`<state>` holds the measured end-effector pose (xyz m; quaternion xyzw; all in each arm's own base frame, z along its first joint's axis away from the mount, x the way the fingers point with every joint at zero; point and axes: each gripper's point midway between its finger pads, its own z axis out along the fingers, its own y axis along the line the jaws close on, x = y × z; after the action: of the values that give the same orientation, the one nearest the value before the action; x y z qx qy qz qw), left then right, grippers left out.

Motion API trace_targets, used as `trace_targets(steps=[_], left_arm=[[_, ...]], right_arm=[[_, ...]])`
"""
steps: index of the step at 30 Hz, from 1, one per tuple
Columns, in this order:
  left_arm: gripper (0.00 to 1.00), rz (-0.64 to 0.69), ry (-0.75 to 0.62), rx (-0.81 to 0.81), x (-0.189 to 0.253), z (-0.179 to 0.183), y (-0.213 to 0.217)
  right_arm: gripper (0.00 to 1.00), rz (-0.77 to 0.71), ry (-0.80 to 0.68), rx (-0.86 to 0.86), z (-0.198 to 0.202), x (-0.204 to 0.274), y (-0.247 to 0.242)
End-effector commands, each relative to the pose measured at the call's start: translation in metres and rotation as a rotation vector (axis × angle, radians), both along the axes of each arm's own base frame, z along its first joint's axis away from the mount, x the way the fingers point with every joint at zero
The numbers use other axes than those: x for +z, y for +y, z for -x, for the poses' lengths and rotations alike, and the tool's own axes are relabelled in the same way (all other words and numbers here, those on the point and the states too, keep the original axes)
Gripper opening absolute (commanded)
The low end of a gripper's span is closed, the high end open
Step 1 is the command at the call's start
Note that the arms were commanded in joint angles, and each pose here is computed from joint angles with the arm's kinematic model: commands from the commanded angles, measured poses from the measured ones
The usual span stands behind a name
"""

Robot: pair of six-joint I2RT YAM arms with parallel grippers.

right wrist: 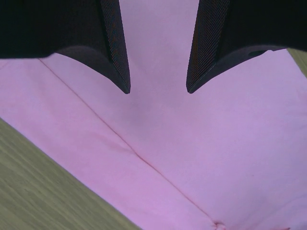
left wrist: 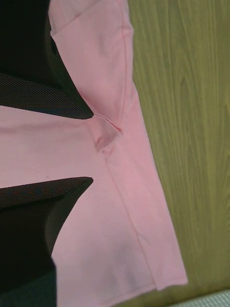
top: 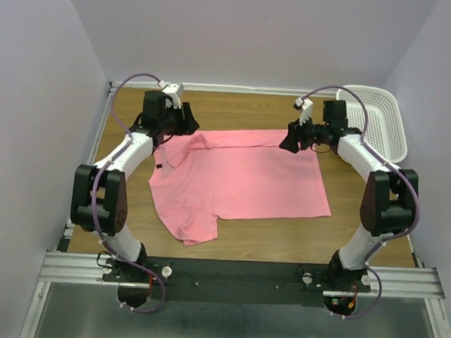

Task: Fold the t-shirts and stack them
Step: Fold the tshirt

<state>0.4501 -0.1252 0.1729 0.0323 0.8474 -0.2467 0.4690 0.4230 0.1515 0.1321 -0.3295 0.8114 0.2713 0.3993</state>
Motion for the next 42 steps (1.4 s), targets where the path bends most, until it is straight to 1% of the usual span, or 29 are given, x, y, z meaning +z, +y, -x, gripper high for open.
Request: trace_targets(steps=[1, 2, 6, 9, 15, 18, 20, 21, 22, 23, 24, 25, 26, 28, 30, 34, 37, 38, 40, 42], left_arm=[[0.6, -0.252, 0.141, 0.021, -0.055, -0.001, 0.013], [0.6, -0.286, 0.134, 0.051, -0.053, -0.009, 0.017], [0.6, -0.395, 0.189, 0.075, -0.074, -0.014, 0.022], [0.6, -0.436, 0.209, 0.085, -0.08, -0.014, 0.022], [0.55, -0.465, 0.283, 0.037, -0.108, -0.008, 0.011], [0.53, -0.464, 0.293, 0.015, -0.113, -0.004, 0.005], [0.49, -0.466, 0.303, 0.007, -0.116, -0.003, 0.003], [0.47, -0.467, 0.308, 0.009, -0.118, -0.002, 0.003], [0.35, -0.47, 0.315, 0.009, -0.121, -0.002, 0.003], [0.28, -0.47, 0.317, 0.009, -0.121, -0.002, 0.003], [0.18, -0.471, 0.318, 0.009, -0.121, -0.002, 0.003], [0.06, -0.468, 0.313, 0.013, -0.119, -0.002, 0.003], [0.0, -0.464, 0.308, 0.006, -0.117, -0.001, 0.001], [0.0, -0.464, 0.296, -0.005, -0.112, 0.001, -0.002], [0.0, -0.432, 0.265, -0.057, -0.097, 0.008, -0.016], [0.0, -0.405, 0.269, -0.126, -0.096, 0.028, -0.027], [0.24, -0.388, 0.312, -0.19, -0.107, 0.049, -0.036], [0.3, -0.383, 0.32, -0.209, -0.108, 0.055, -0.039], [0.31, -0.388, 0.356, -0.227, -0.115, 0.069, -0.043], [0.34, -0.396, 0.357, -0.178, -0.112, 0.074, -0.037]], right_arm=[[0.58, -0.03, 0.005, 0.025, 0.012, 0.019, 0.005], [0.58, -0.027, 0.006, 0.022, 0.014, 0.019, 0.004], [0.58, -0.027, 0.03, 0.028, 0.026, 0.01, 0.004], [0.58, -0.031, 0.05, 0.03, 0.027, 0.005, 0.005], [0.58, -0.036, 0.064, 0.03, 0.027, 0.002, 0.005], [0.58, -0.033, 0.063, 0.027, 0.027, 0.002, 0.005], [0.58, -0.031, 0.065, 0.026, 0.027, 0.0, 0.004], [0.58, -0.032, 0.067, 0.025, 0.027, 0.0, 0.005], [0.58, -0.033, 0.068, 0.024, 0.027, 0.0, 0.004], [0.58, -0.032, 0.069, 0.025, 0.027, 0.0, 0.005], [0.58, -0.034, 0.069, 0.023, 0.027, 0.0, 0.004], [0.58, -0.034, 0.072, 0.025, 0.028, 0.0, 0.005], [0.58, -0.032, 0.071, 0.025, 0.028, 0.0, 0.004], [0.58, -0.032, 0.066, 0.025, 0.028, 0.001, 0.004], [0.58, -0.031, 0.062, 0.026, 0.028, 0.002, 0.004], [0.58, -0.031, 0.062, 0.026, 0.028, 0.002, 0.004], [0.58, -0.031, 0.069, 0.025, 0.028, 0.0, 0.004], [0.58, -0.029, 0.07, 0.024, 0.028, -0.001, 0.004], [0.58, -0.025, 0.068, 0.023, 0.027, -0.001, 0.004], [0.58, -0.024, 0.075, 0.021, 0.027, -0.003, 0.003]])
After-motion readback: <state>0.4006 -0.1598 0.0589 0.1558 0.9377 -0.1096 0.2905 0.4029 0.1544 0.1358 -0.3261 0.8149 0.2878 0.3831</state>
